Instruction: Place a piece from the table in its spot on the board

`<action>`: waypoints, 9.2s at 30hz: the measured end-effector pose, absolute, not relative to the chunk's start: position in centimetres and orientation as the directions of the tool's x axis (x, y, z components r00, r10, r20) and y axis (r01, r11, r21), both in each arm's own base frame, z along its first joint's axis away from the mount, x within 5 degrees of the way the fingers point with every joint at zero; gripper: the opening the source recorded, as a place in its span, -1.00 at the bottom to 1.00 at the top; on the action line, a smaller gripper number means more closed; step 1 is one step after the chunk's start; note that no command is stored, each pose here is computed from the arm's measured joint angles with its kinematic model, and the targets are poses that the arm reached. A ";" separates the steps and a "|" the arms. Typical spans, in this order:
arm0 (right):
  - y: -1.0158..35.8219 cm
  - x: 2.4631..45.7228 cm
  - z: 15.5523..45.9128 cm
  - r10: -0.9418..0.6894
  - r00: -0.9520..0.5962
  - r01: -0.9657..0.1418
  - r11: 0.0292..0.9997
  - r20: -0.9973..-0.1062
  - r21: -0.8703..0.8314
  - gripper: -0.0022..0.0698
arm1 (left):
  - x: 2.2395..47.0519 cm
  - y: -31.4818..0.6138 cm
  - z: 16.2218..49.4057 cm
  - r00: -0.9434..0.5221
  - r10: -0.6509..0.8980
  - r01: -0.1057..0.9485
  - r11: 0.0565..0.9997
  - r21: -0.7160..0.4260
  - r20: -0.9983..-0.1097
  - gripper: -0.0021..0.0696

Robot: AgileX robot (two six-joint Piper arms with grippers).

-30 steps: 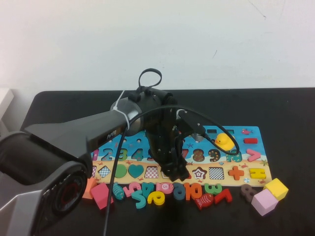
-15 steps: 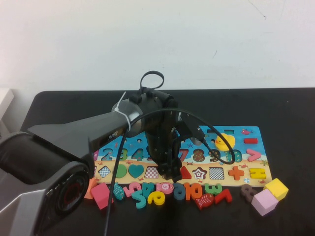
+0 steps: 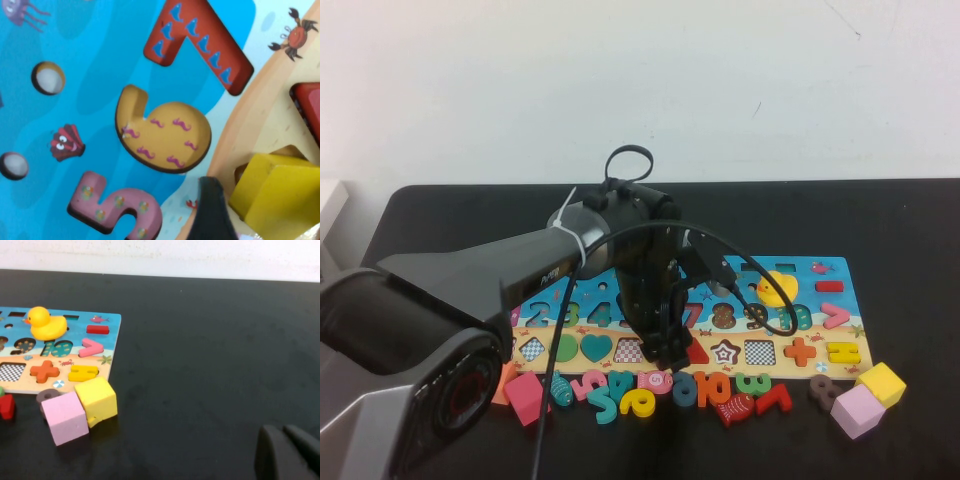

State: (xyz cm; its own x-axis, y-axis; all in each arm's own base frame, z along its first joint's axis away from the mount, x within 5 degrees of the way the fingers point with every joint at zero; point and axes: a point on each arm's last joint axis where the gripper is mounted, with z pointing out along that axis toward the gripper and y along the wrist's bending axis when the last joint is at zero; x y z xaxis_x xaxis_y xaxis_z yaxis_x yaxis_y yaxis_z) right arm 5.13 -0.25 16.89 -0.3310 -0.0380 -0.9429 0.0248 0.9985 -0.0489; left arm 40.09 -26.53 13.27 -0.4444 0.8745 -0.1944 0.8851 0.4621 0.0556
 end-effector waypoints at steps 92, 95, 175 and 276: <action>-0.2 5.1 16.9 -0.038 -0.331 0.025 0.998 -0.943 -0.049 -0.89 | 40.3 -27.0 13.8 -0.458 0.852 0.874 0.484 0.049 -0.255 -0.94; -0.2 5.1 16.9 -0.038 -0.331 0.025 0.998 -0.943 -0.049 -0.89 | 40.1 -26.8 13.9 -0.455 0.858 0.877 0.478 0.049 -0.236 -0.94; -0.2 5.1 16.9 -0.038 -0.331 0.025 0.998 -0.943 -0.049 -0.89 | 39.4 -25.8 14.3 -0.620 0.776 0.780 0.625 0.014 -0.118 -0.94; -0.2 5.1 16.9 -0.048 -0.333 0.021 0.998 -0.942 -0.058 -0.89 | 3.1 -0.3 28.2 -0.138 0.046 0.402 0.916 -0.013 -0.989 -0.94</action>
